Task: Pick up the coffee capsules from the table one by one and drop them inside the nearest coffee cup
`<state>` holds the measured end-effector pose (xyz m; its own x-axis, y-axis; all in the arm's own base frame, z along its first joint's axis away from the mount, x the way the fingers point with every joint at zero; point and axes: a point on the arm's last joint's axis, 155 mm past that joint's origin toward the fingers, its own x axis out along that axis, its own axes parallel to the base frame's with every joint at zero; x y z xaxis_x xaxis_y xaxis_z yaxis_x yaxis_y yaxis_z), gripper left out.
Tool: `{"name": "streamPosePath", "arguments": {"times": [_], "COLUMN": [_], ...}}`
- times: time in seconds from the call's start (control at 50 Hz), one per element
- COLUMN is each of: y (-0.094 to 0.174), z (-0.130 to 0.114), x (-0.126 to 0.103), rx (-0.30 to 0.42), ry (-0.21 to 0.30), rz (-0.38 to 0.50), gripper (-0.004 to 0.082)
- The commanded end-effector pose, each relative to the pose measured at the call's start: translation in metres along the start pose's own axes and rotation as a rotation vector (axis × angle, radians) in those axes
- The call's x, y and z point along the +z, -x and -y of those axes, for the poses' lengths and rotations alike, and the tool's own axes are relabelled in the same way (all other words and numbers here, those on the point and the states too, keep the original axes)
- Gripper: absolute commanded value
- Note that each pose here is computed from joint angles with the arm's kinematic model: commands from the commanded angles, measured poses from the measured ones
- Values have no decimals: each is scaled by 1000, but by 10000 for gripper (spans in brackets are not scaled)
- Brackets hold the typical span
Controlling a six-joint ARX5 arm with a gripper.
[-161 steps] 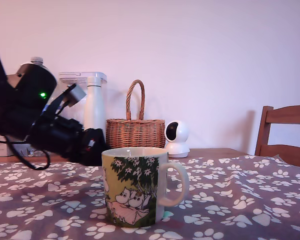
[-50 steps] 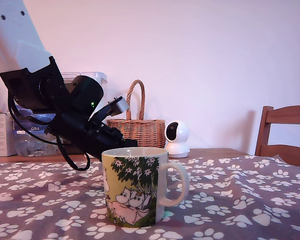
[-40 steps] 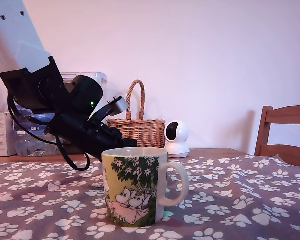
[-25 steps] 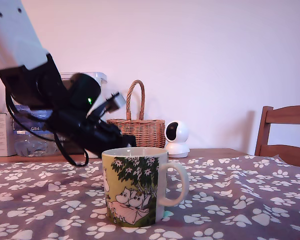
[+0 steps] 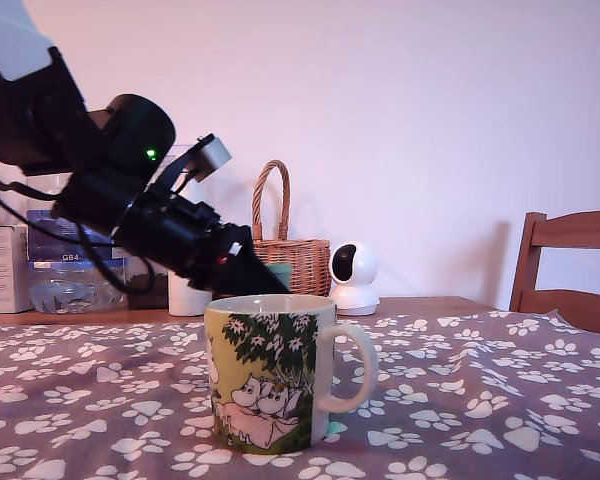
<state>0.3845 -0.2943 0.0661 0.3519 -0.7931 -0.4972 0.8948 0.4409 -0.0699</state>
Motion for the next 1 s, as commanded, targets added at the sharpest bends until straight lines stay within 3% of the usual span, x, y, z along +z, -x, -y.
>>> {"name": "streamPosePath", "arguments": {"times": [0.0, 0.4, 0.98], "y": [11, 46, 78], "z": [5, 36, 93], "x": [7, 9, 3], "rx": [4, 12, -31], "ry": [-24, -41, -37], "rz": [21, 53, 79], "gripper": [142, 142, 142]}}
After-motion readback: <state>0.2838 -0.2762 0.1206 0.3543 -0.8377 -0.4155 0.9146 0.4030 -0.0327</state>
